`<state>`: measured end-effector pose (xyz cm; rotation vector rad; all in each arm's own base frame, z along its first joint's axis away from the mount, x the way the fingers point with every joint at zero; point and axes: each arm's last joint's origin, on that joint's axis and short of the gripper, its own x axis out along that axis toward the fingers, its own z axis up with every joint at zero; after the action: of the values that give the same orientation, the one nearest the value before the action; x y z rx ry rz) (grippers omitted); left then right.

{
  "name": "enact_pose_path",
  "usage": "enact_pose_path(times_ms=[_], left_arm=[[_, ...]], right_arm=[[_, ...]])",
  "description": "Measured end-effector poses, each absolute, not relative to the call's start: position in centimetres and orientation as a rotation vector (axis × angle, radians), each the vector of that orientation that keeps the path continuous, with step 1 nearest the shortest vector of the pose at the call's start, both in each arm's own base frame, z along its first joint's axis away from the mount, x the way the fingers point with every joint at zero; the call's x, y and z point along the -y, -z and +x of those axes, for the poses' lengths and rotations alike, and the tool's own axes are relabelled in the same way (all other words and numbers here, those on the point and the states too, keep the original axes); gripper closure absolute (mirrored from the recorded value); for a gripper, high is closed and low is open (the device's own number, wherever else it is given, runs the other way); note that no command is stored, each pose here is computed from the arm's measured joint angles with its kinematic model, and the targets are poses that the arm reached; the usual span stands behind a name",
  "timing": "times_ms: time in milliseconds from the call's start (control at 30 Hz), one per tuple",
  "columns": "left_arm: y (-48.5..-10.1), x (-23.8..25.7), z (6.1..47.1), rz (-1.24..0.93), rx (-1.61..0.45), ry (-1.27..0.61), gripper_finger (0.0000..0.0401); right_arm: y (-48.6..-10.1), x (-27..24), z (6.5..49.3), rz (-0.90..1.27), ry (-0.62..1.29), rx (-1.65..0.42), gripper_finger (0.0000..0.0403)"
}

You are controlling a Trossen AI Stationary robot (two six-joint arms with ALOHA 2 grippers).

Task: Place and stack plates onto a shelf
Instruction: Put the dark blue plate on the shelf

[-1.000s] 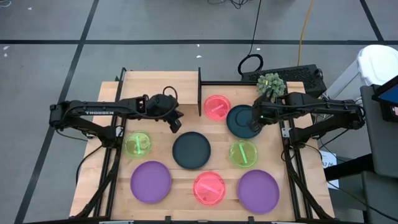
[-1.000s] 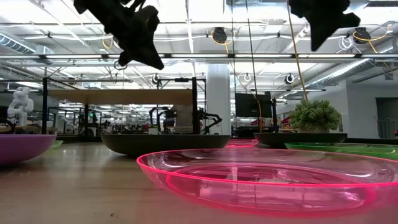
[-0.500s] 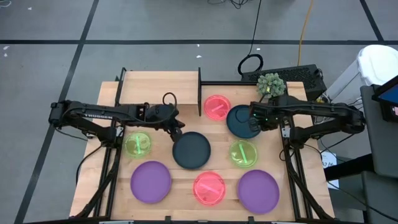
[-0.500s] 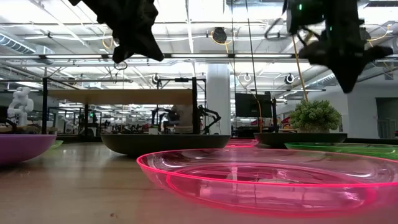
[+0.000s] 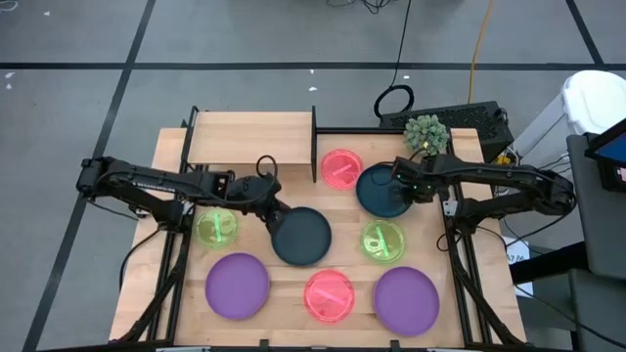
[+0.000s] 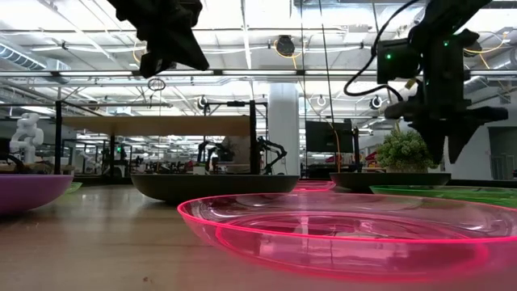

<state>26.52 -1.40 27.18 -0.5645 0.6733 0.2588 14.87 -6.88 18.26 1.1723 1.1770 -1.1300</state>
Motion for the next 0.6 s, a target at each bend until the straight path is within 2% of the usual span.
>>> enact_pose_path(times_ms=[233,433,600], left_arm=[[-27.2,2.3,26.4,-0.559,-0.684,-0.230,0.0393],[-27.2,2.4,26.4,-0.557,-0.681,-0.236,0.0393],[-27.2,2.4,26.4,-0.557,-0.681,-0.237,0.0393]], right_arm=[[-17.1,7.9,14.2,1.197,1.169,-1.126,0.0253],[-15.6,7.8,13.5,1.205,1.179,-1.141,0.0253],[-14.7,7.7,13.3,1.204,1.161,-1.123,0.0273]])
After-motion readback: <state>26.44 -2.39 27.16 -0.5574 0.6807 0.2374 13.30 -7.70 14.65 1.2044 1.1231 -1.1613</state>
